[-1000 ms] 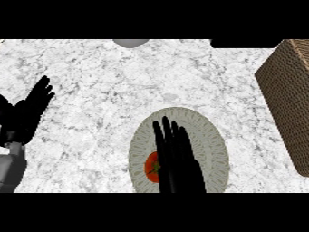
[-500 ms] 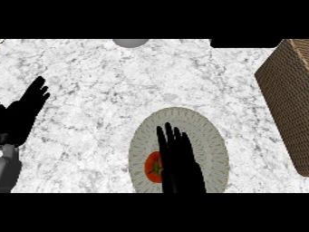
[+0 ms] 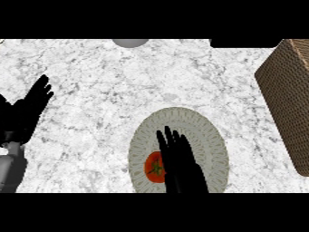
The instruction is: Pick the tomato from the placemat and place it in the basket
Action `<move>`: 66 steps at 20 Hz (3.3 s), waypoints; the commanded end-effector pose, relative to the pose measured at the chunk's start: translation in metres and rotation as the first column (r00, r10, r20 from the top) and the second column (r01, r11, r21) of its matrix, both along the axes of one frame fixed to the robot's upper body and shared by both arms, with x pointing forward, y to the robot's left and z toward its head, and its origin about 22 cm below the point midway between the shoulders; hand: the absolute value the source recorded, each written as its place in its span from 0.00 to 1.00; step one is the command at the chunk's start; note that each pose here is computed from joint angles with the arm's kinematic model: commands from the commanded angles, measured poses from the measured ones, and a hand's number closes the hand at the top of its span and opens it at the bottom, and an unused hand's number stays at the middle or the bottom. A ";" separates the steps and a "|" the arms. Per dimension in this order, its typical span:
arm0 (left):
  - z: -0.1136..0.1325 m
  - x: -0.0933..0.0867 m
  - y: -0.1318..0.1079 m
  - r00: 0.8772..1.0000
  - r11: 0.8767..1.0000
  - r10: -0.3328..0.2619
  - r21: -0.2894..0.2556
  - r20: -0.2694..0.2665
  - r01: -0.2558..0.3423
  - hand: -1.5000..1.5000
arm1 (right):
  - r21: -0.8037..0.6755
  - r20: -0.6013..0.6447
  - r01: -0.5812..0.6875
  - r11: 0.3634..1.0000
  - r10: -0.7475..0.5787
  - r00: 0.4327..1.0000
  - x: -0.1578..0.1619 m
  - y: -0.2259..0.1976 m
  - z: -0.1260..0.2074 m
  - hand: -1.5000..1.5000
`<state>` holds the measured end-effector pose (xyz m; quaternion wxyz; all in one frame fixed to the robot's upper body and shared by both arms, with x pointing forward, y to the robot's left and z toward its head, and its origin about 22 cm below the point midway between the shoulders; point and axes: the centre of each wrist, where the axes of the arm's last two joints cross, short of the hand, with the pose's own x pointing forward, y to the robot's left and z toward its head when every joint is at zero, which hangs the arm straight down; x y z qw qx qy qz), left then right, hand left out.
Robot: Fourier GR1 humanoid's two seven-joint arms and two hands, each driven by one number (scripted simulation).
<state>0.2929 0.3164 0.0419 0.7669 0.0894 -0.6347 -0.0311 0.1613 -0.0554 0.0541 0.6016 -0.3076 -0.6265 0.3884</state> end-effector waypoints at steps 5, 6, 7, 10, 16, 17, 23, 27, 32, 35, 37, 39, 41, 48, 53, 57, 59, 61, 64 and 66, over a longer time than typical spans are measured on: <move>-0.002 -0.004 0.010 1.000 1.000 0.000 0.009 0.013 -0.001 0.50 | -0.072 -0.001 0.007 0.997 -0.007 1.000 -0.006 0.019 -0.030 0.00; -0.008 -0.018 0.000 1.000 1.000 0.005 0.004 -0.015 -0.005 0.50 | -0.071 -0.012 0.031 0.997 -0.032 0.999 0.007 -0.003 -0.021 0.00; 0.005 0.008 0.007 1.000 1.000 0.009 -0.007 -0.011 -0.009 0.50 | -0.082 -0.019 0.017 0.997 -0.019 1.000 0.013 0.002 -0.017 0.00; -0.020 0.002 -0.008 1.000 1.000 -0.029 0.000 0.005 0.029 0.50 | -0.093 -0.008 0.026 0.995 -0.027 1.000 0.005 0.015 -0.017 0.00; 0.006 -0.004 -0.007 1.000 1.000 -0.008 -0.020 -0.005 0.008 0.50 | -0.169 -0.024 0.006 0.986 -0.010 1.000 0.011 0.024 -0.043 1.00; 0.002 0.007 0.011 1.000 1.000 -0.006 0.010 -0.002 0.006 0.50 | -0.254 -0.072 -0.046 0.966 0.028 0.997 0.007 0.018 -0.036 1.00; -0.004 0.006 -0.003 1.000 1.000 -0.022 0.005 0.001 0.022 0.50 | -0.249 -0.041 -0.034 0.968 0.025 0.999 0.026 0.031 -0.048 1.00; -0.002 0.003 -0.001 1.000 1.000 -0.005 0.011 0.016 0.005 0.50 | -0.206 -0.056 0.137 0.969 -0.152 0.987 0.061 0.010 -0.048 1.00; 0.003 0.007 0.001 0.999 1.000 -0.013 0.008 0.038 0.013 0.50 | -0.051 -0.182 0.665 0.745 -0.661 0.728 0.136 -0.047 -0.012 1.00; -0.002 0.007 -0.014 0.997 0.998 -0.063 -0.006 0.037 0.064 0.50 | -0.044 -0.223 0.760 0.648 -0.748 0.625 0.172 -0.059 0.008 1.00; 0.008 0.014 -0.015 0.996 0.997 -0.077 0.000 0.053 0.077 0.50 | -0.040 -0.242 0.796 0.604 -0.779 0.579 0.193 -0.061 0.018 1.00; 0.008 0.017 -0.018 0.995 0.996 -0.089 -0.004 0.050 0.089 0.50 | 0.023 -0.243 0.828 0.560 -0.800 0.548 0.212 -0.063 0.036 1.00; 0.010 0.016 -0.021 0.994 0.995 -0.100 0.000 0.051 0.100 0.50 | 0.124 -0.210 0.853 0.507 -0.827 0.522 0.222 -0.067 0.043 1.00; 0.010 0.020 -0.031 0.992 0.993 -0.119 0.009 0.047 0.118 0.50 | 0.373 0.124 0.776 0.508 -0.856 0.501 0.254 -0.052 0.102 1.00; 0.012 0.021 -0.029 0.992 0.994 -0.114 0.010 0.051 0.113 0.50 | 0.390 0.204 0.810 0.437 -0.899 0.386 0.274 -0.046 0.137 1.00; -0.002 0.021 -0.033 0.994 0.994 -0.105 -0.003 0.011 0.105 0.50 | 0.375 0.236 0.846 0.379 -0.922 0.309 0.284 -0.037 0.175 1.00; 0.018 0.027 -0.032 0.994 0.995 -0.102 0.020 0.040 0.101 0.50 | 0.360 0.238 0.869 0.340 -0.934 0.267 0.292 -0.050 0.189 1.00; 0.008 0.024 -0.036 0.995 0.995 -0.098 0.016 0.026 0.098 0.50 | 0.331 0.262 0.893 0.306 -0.938 0.225 0.298 -0.058 0.200 1.00; 0.001 0.011 -0.018 0.995 0.996 -0.091 0.002 0.035 0.091 0.50 | 0.337 0.291 0.903 0.266 -0.942 0.168 0.303 -0.071 0.215 1.00; 0.017 0.023 -0.021 0.996 0.997 -0.082 0.008 0.042 0.082 0.50 | 0.344 0.306 0.907 0.243 -0.942 0.137 0.306 -0.083 0.230 1.00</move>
